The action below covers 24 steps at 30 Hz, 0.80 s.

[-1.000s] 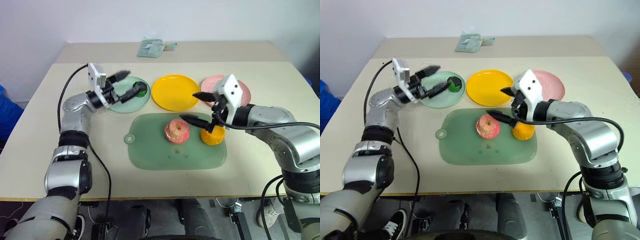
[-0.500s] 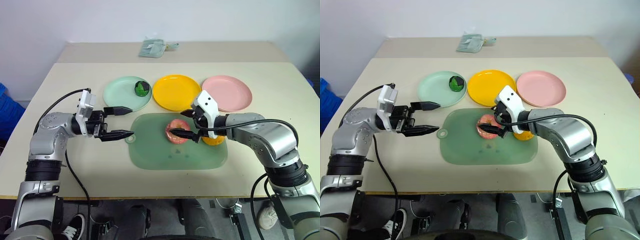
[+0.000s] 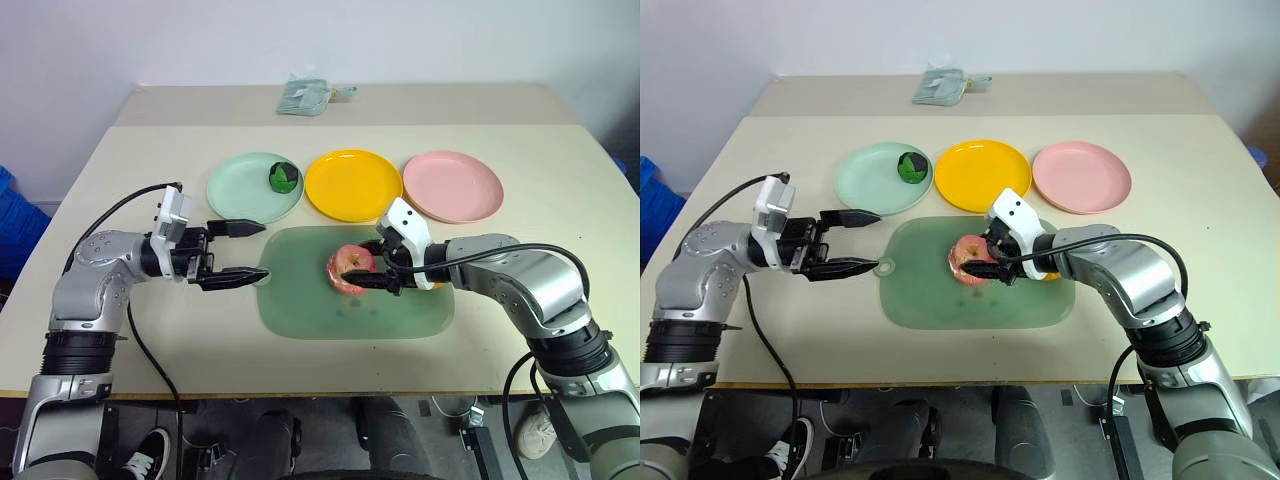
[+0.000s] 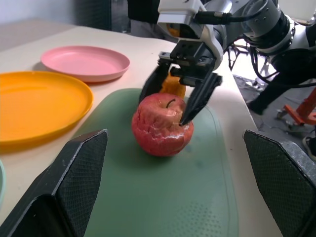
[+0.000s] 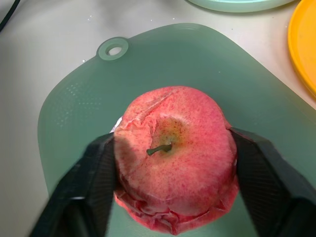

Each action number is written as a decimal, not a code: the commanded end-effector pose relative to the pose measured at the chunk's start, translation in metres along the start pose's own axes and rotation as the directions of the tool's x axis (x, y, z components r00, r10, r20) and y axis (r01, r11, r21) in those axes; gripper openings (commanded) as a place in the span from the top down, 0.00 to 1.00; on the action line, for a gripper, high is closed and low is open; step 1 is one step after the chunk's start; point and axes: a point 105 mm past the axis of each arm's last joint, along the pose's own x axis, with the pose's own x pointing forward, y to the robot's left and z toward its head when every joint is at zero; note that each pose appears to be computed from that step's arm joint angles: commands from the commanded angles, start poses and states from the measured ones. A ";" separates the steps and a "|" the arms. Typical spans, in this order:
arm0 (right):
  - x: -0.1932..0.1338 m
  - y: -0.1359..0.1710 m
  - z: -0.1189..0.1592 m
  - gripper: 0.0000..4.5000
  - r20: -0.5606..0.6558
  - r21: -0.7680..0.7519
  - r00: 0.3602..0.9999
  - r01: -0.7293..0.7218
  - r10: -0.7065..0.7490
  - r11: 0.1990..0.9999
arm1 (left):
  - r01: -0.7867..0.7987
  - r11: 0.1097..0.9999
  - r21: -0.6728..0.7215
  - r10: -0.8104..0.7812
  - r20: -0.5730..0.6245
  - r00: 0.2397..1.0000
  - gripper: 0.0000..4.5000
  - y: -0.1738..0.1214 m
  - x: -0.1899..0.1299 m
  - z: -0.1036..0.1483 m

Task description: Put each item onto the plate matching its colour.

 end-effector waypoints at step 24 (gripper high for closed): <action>-0.083 -0.181 0.022 0.10 0.184 0.257 0.556 0.769 -0.811 0.586 | -0.264 0.952 0.155 0.251 0.095 0.963 0.00 0.040 0.019 0.011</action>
